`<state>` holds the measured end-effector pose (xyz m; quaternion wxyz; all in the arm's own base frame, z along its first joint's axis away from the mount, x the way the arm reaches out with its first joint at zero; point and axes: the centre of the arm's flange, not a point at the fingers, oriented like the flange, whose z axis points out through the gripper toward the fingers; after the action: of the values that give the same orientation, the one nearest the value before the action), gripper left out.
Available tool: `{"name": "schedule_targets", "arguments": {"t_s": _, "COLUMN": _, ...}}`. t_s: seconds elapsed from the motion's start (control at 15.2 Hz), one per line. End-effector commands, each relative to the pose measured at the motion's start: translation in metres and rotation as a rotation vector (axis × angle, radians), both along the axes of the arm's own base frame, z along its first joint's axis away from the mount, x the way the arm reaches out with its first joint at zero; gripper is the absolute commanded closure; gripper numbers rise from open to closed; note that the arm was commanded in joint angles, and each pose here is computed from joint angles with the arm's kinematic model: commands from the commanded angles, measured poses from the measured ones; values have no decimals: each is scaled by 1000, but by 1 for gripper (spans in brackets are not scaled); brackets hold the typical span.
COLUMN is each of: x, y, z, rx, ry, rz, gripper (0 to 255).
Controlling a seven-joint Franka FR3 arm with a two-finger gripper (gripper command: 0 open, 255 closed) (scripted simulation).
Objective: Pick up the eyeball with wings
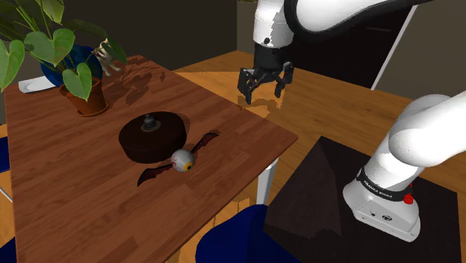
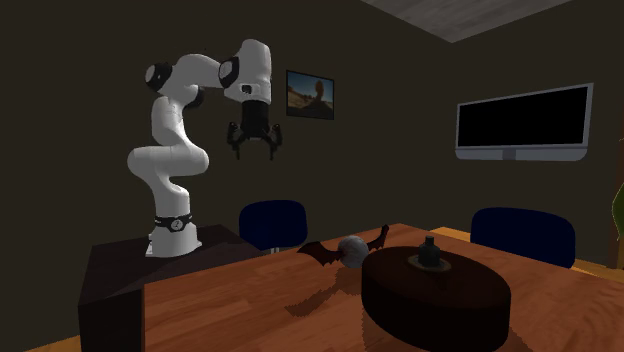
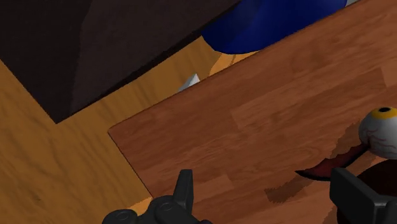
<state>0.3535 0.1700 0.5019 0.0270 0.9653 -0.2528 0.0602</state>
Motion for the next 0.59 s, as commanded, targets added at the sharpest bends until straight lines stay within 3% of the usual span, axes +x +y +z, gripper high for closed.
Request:
{"name": "schedule_targets", "arguments": {"t_s": 0.0, "x": 15, "y": 21, "z": -16, "rx": -2, "ry": 2, "rz": -79, "gripper": 0}}
{"name": "schedule_targets", "arguments": {"t_s": 0.53, "x": 78, "y": 88, "z": -81, "rx": -23, "ry": 12, "rz": -369, "gripper": 0}}
